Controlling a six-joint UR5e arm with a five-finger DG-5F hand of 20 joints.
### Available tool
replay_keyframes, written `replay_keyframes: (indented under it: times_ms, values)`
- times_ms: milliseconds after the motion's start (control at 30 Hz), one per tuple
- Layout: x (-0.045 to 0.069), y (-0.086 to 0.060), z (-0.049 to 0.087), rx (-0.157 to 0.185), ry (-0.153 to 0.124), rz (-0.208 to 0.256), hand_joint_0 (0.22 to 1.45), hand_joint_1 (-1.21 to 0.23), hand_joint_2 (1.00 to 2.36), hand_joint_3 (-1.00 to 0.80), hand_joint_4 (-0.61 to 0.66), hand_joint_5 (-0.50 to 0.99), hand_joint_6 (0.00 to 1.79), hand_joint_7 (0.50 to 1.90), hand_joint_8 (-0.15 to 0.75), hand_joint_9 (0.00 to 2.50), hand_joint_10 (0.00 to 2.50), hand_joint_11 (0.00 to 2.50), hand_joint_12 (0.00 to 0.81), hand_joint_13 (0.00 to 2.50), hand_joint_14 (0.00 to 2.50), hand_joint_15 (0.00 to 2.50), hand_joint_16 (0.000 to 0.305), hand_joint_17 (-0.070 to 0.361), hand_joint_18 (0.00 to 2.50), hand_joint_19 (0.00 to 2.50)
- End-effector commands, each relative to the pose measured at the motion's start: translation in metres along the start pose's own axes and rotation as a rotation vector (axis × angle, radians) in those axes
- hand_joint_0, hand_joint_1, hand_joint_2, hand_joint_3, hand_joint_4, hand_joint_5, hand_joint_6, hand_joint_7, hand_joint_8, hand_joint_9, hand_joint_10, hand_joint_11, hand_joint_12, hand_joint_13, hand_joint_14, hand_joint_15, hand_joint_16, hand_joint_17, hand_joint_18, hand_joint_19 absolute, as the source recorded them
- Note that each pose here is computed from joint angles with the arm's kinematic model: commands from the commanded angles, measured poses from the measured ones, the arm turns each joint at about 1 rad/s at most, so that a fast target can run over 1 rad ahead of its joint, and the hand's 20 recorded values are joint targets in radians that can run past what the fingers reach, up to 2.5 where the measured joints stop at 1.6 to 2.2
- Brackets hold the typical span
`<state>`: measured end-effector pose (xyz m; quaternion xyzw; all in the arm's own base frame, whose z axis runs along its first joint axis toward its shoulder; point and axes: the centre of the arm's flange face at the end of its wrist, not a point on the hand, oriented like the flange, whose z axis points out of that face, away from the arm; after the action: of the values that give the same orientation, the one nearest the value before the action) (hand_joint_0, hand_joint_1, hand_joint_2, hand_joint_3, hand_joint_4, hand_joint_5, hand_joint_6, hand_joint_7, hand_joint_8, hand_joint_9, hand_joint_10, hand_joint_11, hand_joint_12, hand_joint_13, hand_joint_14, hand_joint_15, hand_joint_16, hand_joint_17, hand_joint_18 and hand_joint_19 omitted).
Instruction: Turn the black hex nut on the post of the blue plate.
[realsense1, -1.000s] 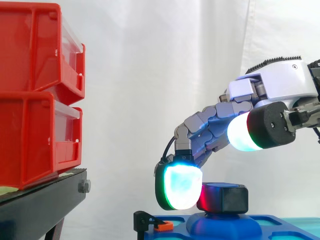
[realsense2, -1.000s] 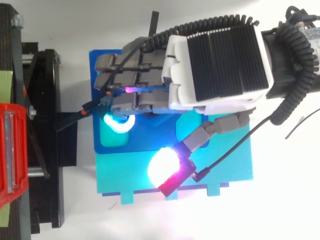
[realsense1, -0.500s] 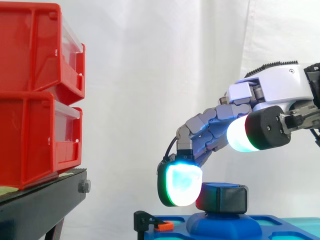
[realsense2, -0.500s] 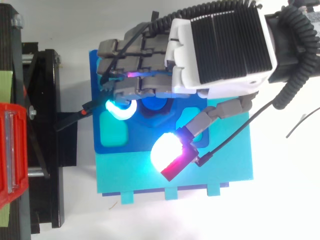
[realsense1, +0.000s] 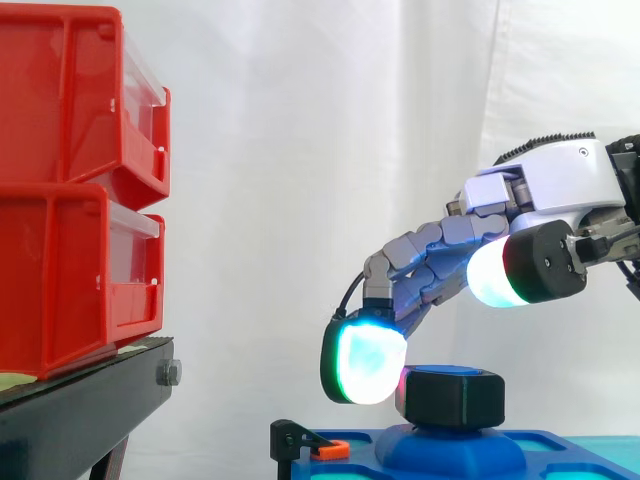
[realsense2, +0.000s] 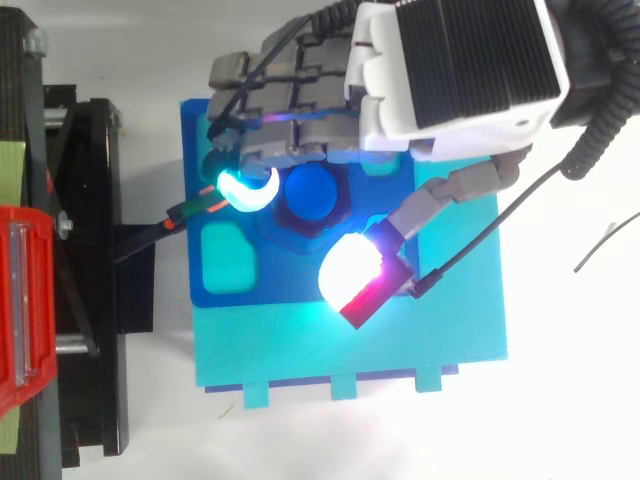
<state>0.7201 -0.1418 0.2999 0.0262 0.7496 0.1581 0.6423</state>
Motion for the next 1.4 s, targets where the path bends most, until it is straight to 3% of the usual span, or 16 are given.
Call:
replay_keyframes:
  times_ms: [0,433,667,767,867,1100,1167,1233,1300,1367]
  values:
    - [-0.001,-0.007,-0.005,-0.003,0.004,0.001,0.48,-0.24,1.00,-0.50,0.32,-0.14,0.50,0.99,0.273,0.42,0.00,0.00,0.359,0.39,0.00,0.07,0.053,0.120,0.39,0.39]
    - [-0.009,-0.035,-0.021,-0.021,0.005,0.006,0.48,-0.24,1.00,-0.50,0.31,-0.14,0.50,1.00,0.271,0.42,0.00,0.00,0.359,0.39,0.00,0.07,0.053,0.119,0.39,0.39]
    - [-0.024,-0.036,-0.020,-0.033,-0.013,0.001,0.48,-0.24,1.00,-0.50,0.31,-0.14,0.50,0.99,0.271,0.42,0.00,0.00,0.357,0.39,0.00,0.08,0.053,0.119,0.39,0.40]
    - [-0.028,-0.035,-0.021,-0.028,-0.005,0.006,0.48,-0.24,1.00,-0.50,0.31,-0.14,0.50,1.00,0.271,0.42,0.00,0.00,0.358,0.40,0.00,0.08,0.053,0.119,0.39,0.40]
    - [-0.032,-0.028,-0.019,-0.032,0.006,0.013,0.49,-0.24,1.00,-0.50,0.32,-0.14,0.50,0.99,0.271,0.42,0.00,0.00,0.358,0.40,0.00,0.08,0.053,0.119,0.39,0.40]
    - [-0.038,-0.018,-0.010,-0.022,-0.022,0.012,0.49,-0.25,1.00,-0.50,0.30,-0.15,0.50,0.93,0.271,0.41,0.00,0.00,0.360,0.38,0.00,0.08,0.053,0.119,0.38,0.40]
    - [-0.037,-0.012,-0.005,-0.001,-0.030,0.013,0.49,-0.25,1.00,-0.50,0.30,-0.16,0.50,0.91,0.271,0.41,0.00,0.00,0.360,0.36,0.00,0.07,0.053,0.119,0.38,0.39]
    - [-0.035,-0.003,0.000,0.002,-0.031,0.011,0.49,-0.25,1.00,-0.50,0.29,-0.16,0.50,0.89,0.271,0.40,0.00,0.00,0.360,0.35,0.00,0.07,0.053,0.119,0.38,0.40]
    - [-0.030,0.021,0.012,0.007,-0.031,0.012,0.49,-0.25,1.00,-0.50,0.29,-0.17,0.50,0.87,0.270,0.40,0.00,0.00,0.360,0.35,0.00,0.06,0.053,0.118,0.37,0.39]
    - [-0.028,0.026,0.014,0.024,-0.032,0.013,0.49,-0.25,1.00,-0.50,0.28,-0.17,0.50,0.86,0.269,0.39,0.00,0.00,0.361,0.34,0.00,0.06,0.053,0.119,0.37,0.39]
